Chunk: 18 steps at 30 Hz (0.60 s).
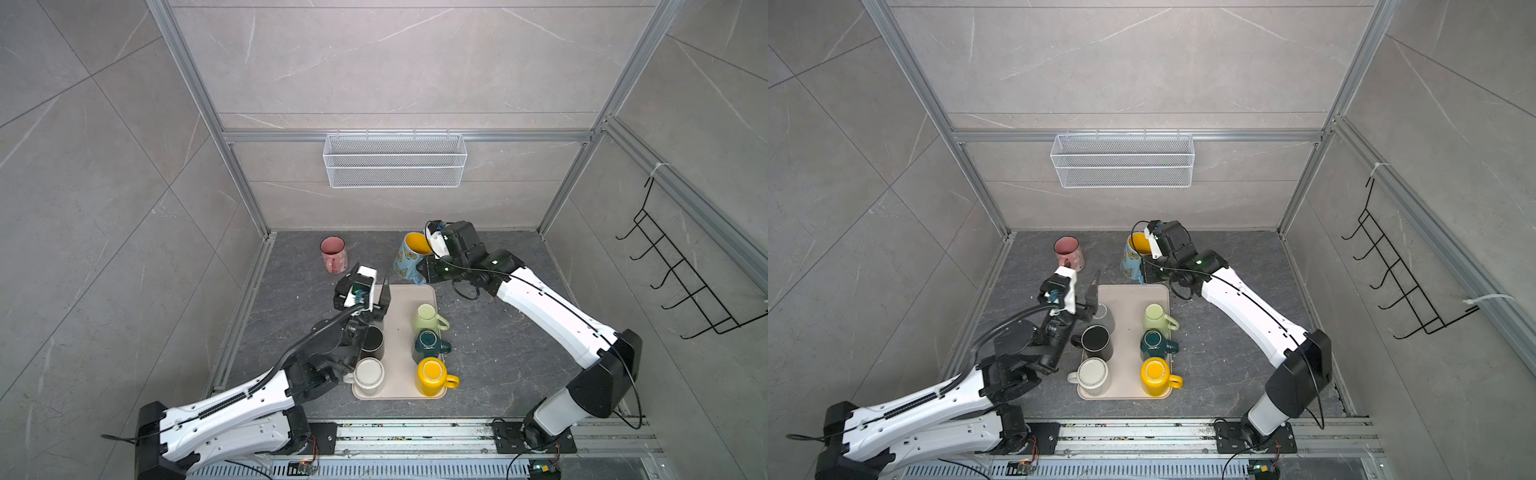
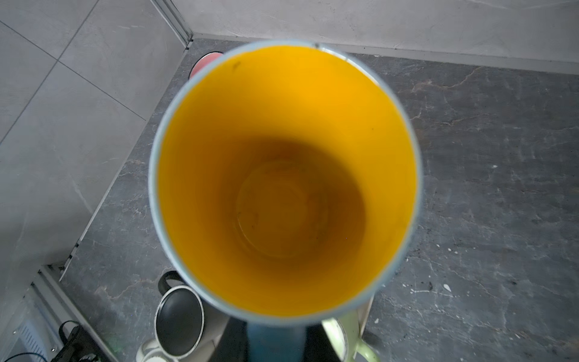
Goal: Turn the mug right side up
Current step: 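Withdraw the open left gripper while the right gripper carries the mug toward the pink mug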
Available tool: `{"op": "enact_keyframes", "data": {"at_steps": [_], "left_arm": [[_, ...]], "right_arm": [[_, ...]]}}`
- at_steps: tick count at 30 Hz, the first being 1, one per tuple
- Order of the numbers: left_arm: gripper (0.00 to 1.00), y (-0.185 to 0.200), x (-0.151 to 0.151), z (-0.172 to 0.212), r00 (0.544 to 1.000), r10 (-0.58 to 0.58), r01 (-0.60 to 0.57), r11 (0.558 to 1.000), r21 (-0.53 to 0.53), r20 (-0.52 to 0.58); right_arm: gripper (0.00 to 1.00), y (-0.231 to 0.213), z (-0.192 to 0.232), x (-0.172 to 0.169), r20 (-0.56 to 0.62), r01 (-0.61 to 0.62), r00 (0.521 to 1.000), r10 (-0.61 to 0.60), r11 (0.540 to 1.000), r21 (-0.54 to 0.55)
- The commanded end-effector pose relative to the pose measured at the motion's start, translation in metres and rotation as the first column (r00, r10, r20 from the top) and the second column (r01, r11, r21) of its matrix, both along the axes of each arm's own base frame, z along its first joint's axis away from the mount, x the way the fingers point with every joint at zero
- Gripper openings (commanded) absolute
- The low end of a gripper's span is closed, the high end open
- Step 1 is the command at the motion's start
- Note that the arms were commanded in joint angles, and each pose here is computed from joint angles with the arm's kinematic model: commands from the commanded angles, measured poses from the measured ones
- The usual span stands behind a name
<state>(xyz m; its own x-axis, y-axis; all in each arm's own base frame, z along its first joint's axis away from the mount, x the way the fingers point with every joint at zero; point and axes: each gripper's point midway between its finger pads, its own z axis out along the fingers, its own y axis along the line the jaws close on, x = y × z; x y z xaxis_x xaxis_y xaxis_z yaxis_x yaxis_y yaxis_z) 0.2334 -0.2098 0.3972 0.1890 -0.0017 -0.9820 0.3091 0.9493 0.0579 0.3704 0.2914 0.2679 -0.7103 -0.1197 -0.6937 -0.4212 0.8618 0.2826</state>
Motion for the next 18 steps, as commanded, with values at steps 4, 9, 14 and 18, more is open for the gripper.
{"op": "enact_keyframes", "data": {"at_steps": [4,9,14,18], "left_arm": [[0.67,0.014,0.013,-0.040,0.980,0.100,-0.125,0.982,-0.139,-0.175],[0.67,0.030,0.016,-0.053,0.959,0.201,-0.226,0.968,-0.112,-0.198],[0.67,0.050,0.011,-0.053,0.953,0.234,-0.260,0.957,-0.128,-0.190],[0.67,0.074,0.005,-0.054,0.950,0.249,-0.287,0.935,-0.209,-0.190]], "right_arm": [[0.00,0.050,0.020,0.042,0.084,0.089,0.992,-0.094,0.994,0.063],[0.00,0.086,-0.006,0.063,0.068,0.124,0.990,-0.124,0.992,-0.004],[0.00,0.113,-0.028,0.083,0.049,0.164,0.985,-0.162,0.986,-0.037],[0.00,0.130,-0.041,0.100,0.059,0.204,0.978,-0.201,0.978,-0.044]]}}
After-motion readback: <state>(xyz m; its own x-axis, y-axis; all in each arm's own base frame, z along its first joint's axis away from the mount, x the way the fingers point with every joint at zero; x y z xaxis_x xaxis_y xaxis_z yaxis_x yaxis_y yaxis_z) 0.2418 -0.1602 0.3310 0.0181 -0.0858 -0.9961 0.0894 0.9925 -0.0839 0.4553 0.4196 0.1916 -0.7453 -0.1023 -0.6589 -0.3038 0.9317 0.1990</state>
